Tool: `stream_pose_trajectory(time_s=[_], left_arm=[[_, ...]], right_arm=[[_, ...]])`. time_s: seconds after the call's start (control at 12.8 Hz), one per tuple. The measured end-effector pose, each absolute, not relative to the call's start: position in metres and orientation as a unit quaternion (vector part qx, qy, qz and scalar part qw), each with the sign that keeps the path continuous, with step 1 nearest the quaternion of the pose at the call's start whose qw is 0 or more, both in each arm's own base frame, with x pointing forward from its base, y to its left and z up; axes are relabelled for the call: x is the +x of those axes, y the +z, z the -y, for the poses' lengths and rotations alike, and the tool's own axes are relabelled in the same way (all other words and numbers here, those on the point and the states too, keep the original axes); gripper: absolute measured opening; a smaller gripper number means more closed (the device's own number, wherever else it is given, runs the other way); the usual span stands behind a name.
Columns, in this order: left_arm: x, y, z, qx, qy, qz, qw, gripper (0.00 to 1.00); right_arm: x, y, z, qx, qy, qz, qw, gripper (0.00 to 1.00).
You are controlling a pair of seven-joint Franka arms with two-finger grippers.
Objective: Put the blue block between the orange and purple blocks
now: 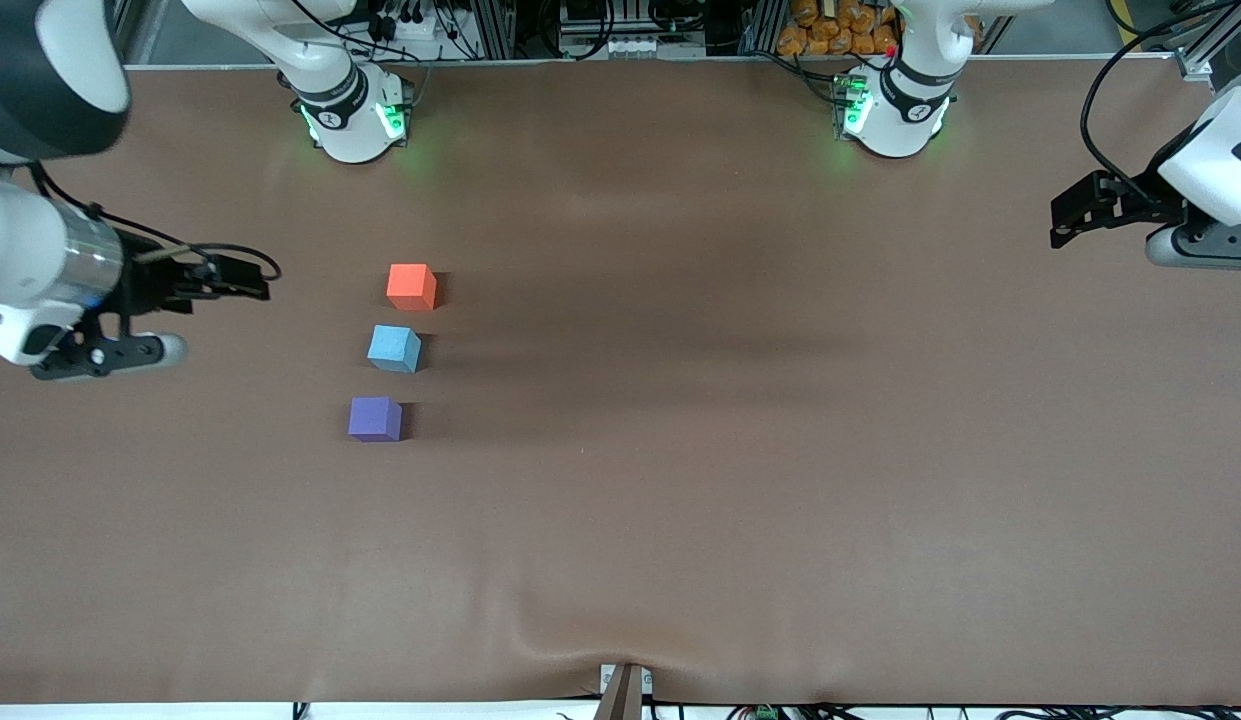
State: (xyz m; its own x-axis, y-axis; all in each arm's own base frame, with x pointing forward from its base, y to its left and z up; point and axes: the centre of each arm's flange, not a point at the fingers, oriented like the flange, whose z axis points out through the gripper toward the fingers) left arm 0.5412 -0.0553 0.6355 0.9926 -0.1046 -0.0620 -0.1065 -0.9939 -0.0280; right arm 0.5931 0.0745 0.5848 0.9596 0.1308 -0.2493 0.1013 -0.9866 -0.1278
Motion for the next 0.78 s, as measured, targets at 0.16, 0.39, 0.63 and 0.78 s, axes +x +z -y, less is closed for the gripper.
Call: stream_pose_trajectory(time_s=[0.16, 0.39, 0.63, 0.78], left_arm=[[0.543, 0.633, 0.056, -0.998, 0.033, -0.053, 0.016, 1.0], [0.543, 0.634, 0.055, -0.998, 0.032, -0.053, 0.016, 1.0], [0.543, 0.632, 0.055, -0.998, 0.033, -0.052, 0.016, 1.0], [0.544, 0.632, 0.054, -0.998, 0.034, -0.051, 0.016, 1.0]], right_arm=[[0.581, 0.612, -0.065, -0.99, 0.117, 0.054, 0.057, 1.0], [0.556, 0.655, -0.055, -0.994, 0.077, 0.048, 0.055, 1.0], [0.53, 0.654, -0.042, -0.997, 0.052, 0.032, 0.049, 1.0], [0.517, 0.648, -0.039, -0.997, 0.053, 0.026, 0.048, 1.0]])
